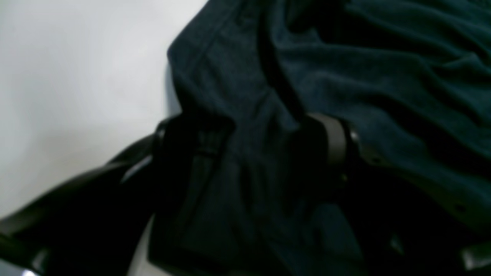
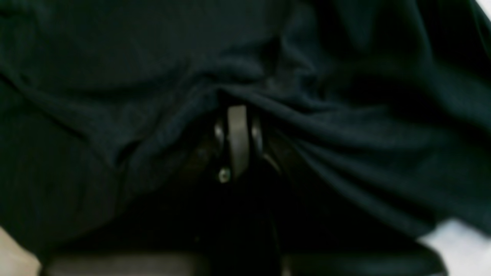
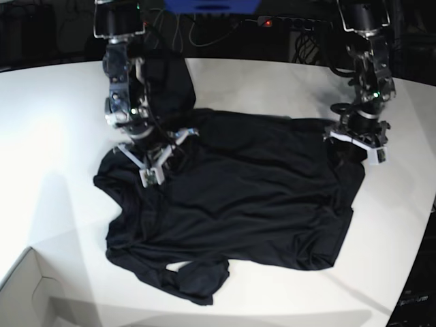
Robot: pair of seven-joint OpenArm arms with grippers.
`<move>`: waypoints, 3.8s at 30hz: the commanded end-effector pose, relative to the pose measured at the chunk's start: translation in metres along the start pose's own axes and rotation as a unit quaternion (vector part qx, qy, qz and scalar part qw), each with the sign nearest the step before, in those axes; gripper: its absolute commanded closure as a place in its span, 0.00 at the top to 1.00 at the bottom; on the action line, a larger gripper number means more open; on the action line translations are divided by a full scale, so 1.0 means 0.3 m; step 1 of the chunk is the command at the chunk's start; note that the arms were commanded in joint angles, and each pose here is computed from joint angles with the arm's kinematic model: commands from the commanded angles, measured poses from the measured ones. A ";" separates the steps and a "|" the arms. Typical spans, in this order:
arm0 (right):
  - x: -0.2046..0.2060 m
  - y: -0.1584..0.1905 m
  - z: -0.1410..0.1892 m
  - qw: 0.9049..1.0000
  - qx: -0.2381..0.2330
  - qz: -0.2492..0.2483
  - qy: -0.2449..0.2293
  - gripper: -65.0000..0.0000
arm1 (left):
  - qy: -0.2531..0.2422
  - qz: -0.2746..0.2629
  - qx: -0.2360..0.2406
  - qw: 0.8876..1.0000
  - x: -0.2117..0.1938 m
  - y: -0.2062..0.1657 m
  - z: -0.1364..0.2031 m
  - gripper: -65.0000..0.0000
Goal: Layout the t-shirt on the table in an organized manner, then fold the t-shirt properly
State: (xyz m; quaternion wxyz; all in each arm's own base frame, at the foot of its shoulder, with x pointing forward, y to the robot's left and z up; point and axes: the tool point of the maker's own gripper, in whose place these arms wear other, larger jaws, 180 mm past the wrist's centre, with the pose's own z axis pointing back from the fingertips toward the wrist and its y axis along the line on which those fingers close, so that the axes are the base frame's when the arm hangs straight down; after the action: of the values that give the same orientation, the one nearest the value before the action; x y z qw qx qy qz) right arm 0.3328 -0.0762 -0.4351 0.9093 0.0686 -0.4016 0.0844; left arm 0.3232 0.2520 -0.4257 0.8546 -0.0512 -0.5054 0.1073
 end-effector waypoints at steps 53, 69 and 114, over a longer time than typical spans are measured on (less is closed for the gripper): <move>0.293 -0.529 0.447 0.969 -0.215 0.049 -0.116 0.27 | 0.202 -0.210 -0.378 0.879 -0.478 -1.121 0.358 0.64; 0.207 -0.466 0.424 0.978 -0.178 0.065 -0.086 0.26 | 0.122 -0.202 -0.237 0.943 -0.148 -0.750 0.085 0.00; 0.028 -0.283 0.459 0.991 -0.116 0.054 -0.043 0.26 | 0.141 -0.203 -0.149 0.957 0.021 -0.500 0.108 0.70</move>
State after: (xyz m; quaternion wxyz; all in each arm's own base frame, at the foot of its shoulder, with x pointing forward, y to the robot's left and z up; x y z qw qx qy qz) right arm 0.2519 -0.1842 -0.3524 0.8972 -0.0547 -0.4303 0.0827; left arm 0.3096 0.1088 -0.3868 0.9123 -0.0861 -0.3706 -0.1516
